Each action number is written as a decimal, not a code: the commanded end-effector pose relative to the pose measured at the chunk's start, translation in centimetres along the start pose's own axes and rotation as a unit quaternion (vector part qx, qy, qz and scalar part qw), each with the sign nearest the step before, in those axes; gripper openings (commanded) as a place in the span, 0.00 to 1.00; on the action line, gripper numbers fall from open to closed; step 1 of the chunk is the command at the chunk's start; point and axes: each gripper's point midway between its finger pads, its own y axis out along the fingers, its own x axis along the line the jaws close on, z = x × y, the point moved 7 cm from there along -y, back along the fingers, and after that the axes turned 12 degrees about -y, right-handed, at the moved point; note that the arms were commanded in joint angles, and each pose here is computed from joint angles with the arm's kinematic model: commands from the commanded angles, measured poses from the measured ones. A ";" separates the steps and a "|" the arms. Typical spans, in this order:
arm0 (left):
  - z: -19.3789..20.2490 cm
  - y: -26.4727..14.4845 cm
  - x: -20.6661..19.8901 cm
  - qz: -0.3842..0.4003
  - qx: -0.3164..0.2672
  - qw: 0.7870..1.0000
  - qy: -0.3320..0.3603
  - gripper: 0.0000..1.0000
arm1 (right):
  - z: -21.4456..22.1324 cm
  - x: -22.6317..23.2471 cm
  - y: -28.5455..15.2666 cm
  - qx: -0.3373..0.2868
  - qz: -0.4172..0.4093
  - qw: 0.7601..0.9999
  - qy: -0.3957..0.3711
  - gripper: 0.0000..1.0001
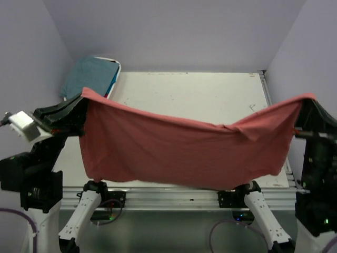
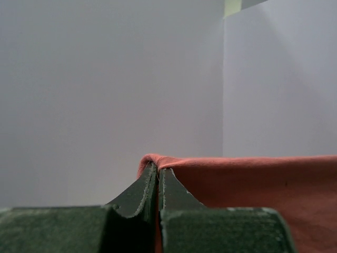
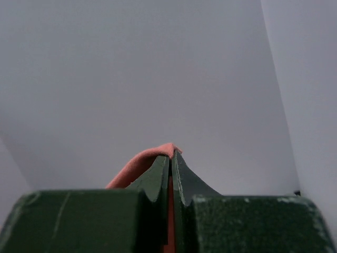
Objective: Fold and stack the t-shirts
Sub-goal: Flatten out the tshirt
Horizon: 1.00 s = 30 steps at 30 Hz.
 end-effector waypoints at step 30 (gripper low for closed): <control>44.0 4.2 30.4 -0.459 0.316 0.816 -0.156 0.00 | 55.0 -1.1 21.6 0.526 0.142 0.818 -0.184 0.00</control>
